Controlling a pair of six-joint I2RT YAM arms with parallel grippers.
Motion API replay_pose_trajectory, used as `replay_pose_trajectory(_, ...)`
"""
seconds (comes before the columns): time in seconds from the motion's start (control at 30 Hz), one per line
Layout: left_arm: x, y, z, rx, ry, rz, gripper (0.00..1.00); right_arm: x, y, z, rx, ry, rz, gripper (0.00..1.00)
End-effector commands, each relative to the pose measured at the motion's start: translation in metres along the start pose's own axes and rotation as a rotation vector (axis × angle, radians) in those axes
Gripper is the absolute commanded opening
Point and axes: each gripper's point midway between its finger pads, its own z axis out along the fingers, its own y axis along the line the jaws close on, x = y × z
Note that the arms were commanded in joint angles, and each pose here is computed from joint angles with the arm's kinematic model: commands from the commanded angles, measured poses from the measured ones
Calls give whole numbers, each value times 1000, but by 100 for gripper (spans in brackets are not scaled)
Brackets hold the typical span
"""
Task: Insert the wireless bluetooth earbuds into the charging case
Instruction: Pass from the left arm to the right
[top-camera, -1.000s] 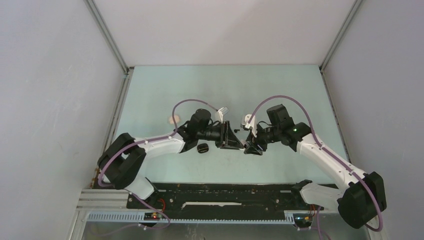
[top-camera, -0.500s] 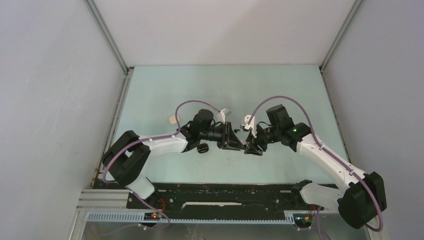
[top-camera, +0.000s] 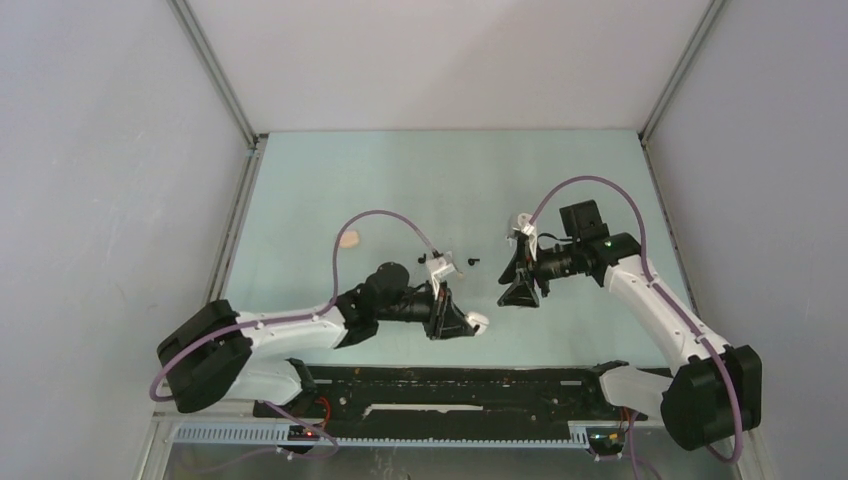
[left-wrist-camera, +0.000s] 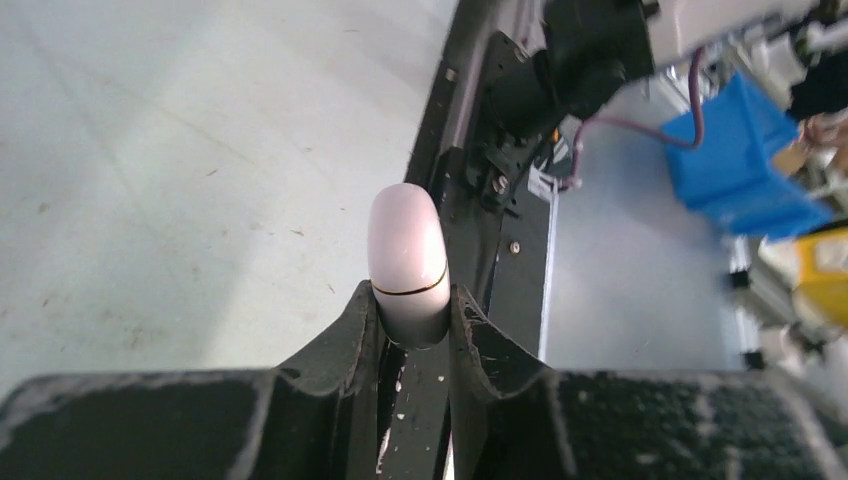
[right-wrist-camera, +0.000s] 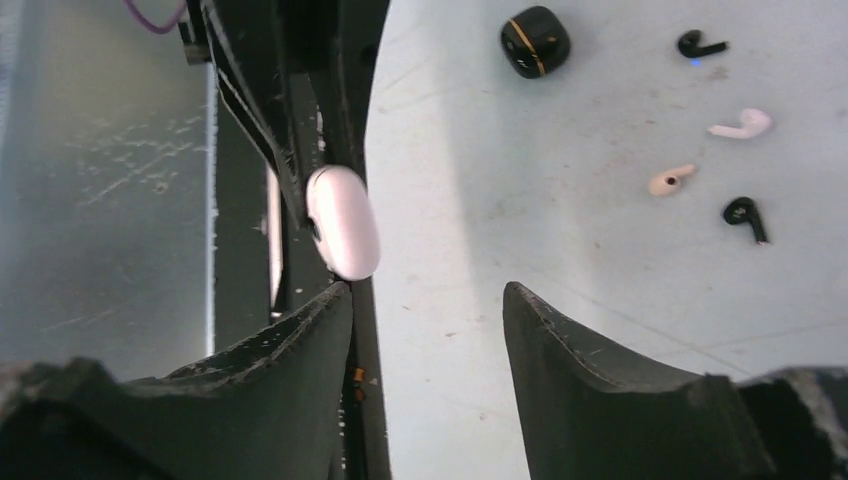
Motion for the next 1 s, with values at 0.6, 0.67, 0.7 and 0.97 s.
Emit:
replay_pose_trajectory(0.6,-15,-48,-20,269,-358,560,3,14,43,47,-262,165,2,49)
replay_pose_trajectory(0.67,-15,-46,-18,269,-356,559,3,13,46,47,-278,167,5,47)
replay_pose_trajectory(0.7,-14,-45,-17,269,-355,557,3,13,47,47,-285,167,3,46)
replay_pose_trajectory(0.97,-15,-33,-9,224,-357,542,6,13,51,47,-290,176,-16,23)
